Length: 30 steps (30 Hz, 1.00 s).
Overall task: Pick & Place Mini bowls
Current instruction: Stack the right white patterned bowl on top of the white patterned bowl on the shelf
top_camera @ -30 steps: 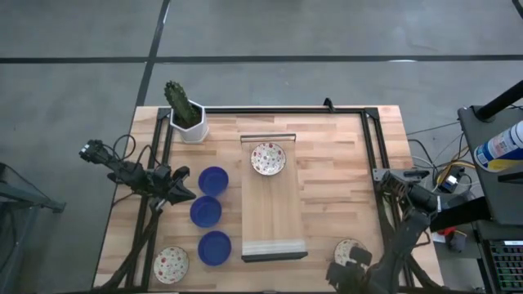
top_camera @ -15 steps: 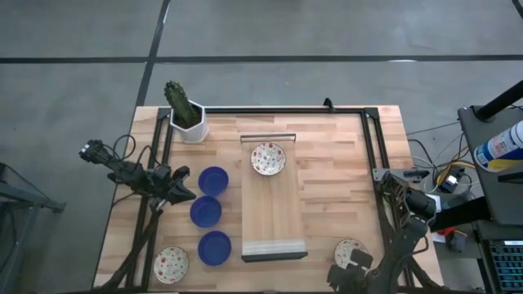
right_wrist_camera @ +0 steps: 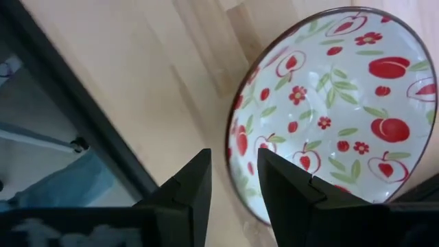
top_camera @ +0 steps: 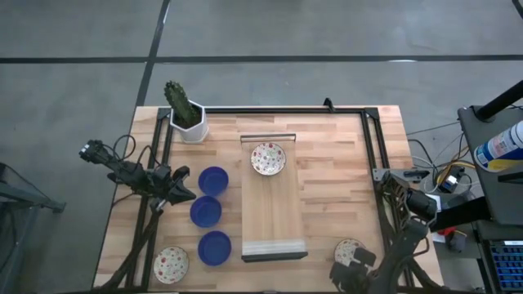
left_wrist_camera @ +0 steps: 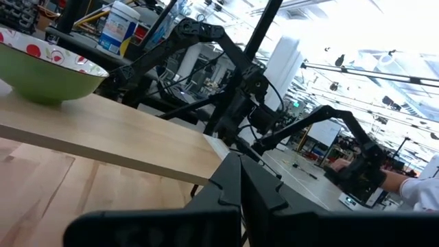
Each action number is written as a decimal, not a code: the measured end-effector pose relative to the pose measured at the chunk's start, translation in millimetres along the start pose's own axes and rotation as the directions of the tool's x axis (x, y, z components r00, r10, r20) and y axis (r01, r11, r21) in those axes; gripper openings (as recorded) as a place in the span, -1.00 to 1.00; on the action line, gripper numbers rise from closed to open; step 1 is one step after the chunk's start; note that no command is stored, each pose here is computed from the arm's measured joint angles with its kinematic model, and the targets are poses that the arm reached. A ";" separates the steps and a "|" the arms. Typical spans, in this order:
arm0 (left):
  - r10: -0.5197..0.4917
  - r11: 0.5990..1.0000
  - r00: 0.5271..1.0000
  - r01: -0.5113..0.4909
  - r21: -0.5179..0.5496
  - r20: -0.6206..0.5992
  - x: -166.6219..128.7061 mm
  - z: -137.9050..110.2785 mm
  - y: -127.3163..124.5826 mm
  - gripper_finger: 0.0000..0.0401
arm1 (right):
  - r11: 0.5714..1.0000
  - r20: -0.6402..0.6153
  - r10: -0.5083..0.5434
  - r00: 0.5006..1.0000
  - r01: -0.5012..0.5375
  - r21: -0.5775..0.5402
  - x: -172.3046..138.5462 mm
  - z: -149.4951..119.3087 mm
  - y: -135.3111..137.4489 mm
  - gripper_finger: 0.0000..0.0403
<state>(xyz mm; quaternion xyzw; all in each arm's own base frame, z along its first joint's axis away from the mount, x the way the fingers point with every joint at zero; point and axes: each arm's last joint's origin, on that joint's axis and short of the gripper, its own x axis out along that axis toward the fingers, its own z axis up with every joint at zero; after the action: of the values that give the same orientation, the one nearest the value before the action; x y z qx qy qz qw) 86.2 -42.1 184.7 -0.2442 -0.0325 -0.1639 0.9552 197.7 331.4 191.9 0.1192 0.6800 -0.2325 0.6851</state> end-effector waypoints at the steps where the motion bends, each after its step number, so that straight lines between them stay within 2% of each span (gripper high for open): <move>1: 0.000 1.000 1.000 0.000 0.000 0.000 0.0 0.0 0.0 -1.00 | 1.000 0.000 -0.006 1.000 0.006 -0.001 1.4 -0.1 -0.6 -0.44; 14: 0.000 1.000 1.000 0.000 -0.001 0.001 0.0 0.1 0.0 -1.00 | 0.998 -0.039 -0.065 0.997 0.065 -0.013 17.5 -2.2 -7.3 -0.50; 19: 0.000 1.000 1.000 0.000 -0.001 0.001 0.0 0.1 0.0 -1.00 | 0.998 -0.039 -0.067 0.997 0.066 -0.015 17.9 -2.2 -7.5 -0.62; 26: 0.000 1.000 1.000 0.000 -0.001 0.001 0.0 0.1 0.0 -1.00 | 0.997 -0.051 -0.072 0.996 0.071 -0.015 17.8 -2.4 -8.1 -0.90; 30: 0.000 1.000 1.000 0.000 -0.001 0.001 0.0 0.1 0.0 -1.00 | 0.997 -0.051 -0.076 0.996 0.075 -0.015 17.2 -2.3 -8.9 -0.93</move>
<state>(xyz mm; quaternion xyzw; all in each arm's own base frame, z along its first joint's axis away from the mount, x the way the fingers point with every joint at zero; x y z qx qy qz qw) 86.2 -42.1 184.8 -0.2448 -0.0331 -0.1636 0.9551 190.9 322.1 176.2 0.0948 0.7031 -0.2506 0.6587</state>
